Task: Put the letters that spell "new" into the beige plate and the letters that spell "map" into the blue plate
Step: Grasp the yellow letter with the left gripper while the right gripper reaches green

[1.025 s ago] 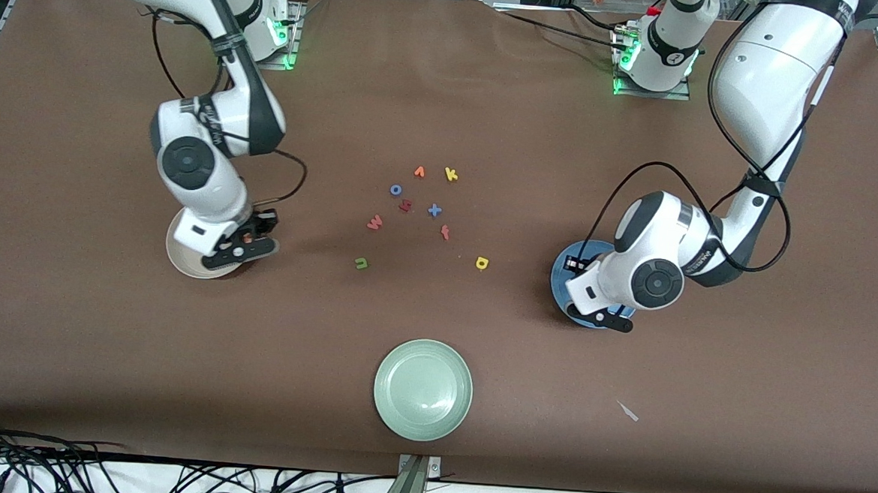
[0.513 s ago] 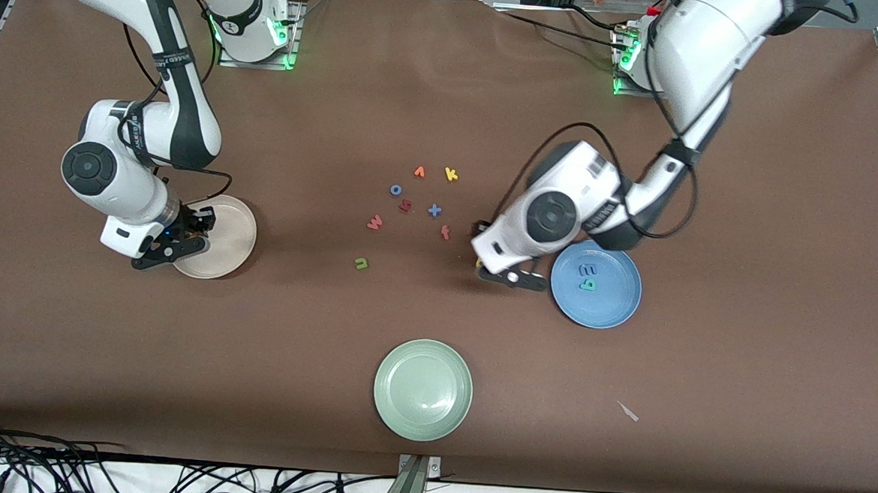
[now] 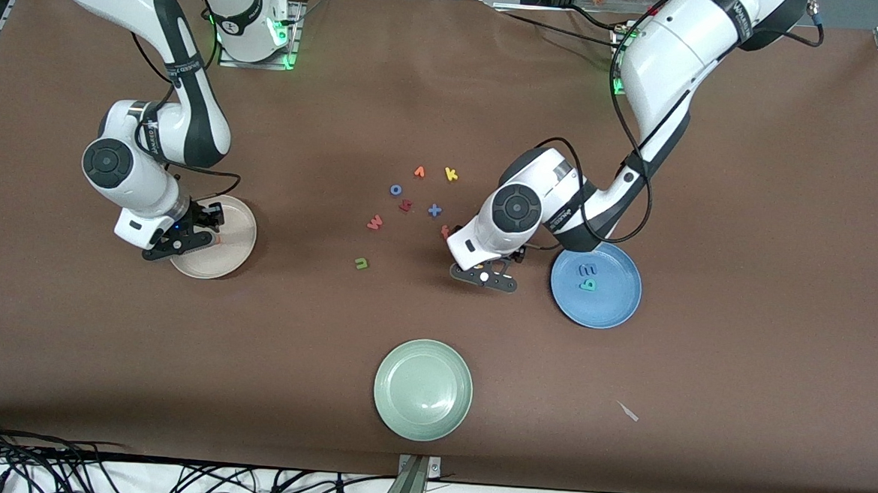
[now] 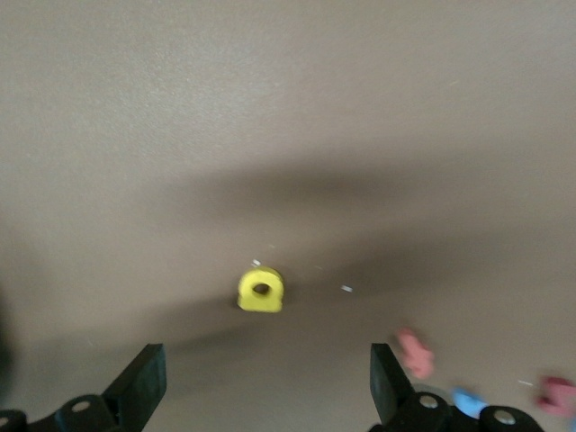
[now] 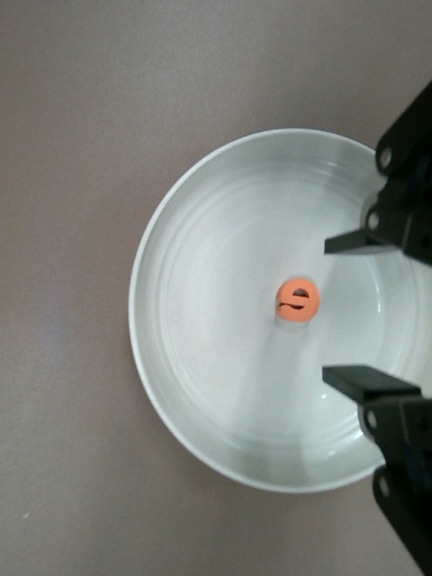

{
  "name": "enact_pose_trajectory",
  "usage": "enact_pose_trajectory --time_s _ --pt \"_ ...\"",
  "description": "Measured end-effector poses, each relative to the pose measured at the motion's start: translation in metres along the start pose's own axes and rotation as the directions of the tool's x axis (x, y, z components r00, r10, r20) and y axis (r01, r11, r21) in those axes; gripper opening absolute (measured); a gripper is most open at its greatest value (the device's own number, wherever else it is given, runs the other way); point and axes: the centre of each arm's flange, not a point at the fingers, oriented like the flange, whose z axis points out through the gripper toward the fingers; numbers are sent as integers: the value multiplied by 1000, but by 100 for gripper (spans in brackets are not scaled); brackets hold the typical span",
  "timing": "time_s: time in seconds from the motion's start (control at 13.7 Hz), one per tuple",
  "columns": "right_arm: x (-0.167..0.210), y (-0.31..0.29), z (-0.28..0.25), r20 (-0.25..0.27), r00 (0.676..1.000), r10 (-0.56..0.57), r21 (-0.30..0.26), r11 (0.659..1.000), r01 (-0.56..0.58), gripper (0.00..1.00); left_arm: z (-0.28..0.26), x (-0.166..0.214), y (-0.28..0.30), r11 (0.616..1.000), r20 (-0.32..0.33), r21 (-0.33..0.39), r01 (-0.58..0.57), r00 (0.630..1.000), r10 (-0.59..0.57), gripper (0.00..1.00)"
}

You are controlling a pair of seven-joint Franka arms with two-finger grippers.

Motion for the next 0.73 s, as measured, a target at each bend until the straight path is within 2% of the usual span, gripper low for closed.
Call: enact_pose_trajectory --time_s 0.07,0.15,0.22,0.29,0.44,0.59,0.66,0.73 --pt "5 -5 -8 12 1000 21 10 1000 -21 72 8 0 0 1000 1 17 -16 1000 16 100" --pt "13 -15 -20 14 999 43 20 999 -43 81 15 -1 1 999 5 26 -30 1000 30 100" --pt "23 -28 -32 5 997 72 27 997 -72 93 22 -2 4 999 6 26 -41 999 41 98" --pt "32 -44 -41 -7 994 105 33 994 -105 100 27 -3 8 999 0 20 -49 999 49 96" --pt "47 -80 -52 -23 988 155 49 987 -153 100 37 -3 13 998 -7 15 -64 998 64 78" --pt "60 -115 -55 -30 978 204 62 977 -202 100 44 -1 10 995 -22 39 -87 996 88 75" --pt "69 -133 -55 -34 973 228 69 972 -225 100 45 -1 8 994 -25 46 -98 995 99 67" --pt "80 -149 -54 -39 969 242 76 968 -239 100 45 0 8 994 -27 47 -101 994 103 54"
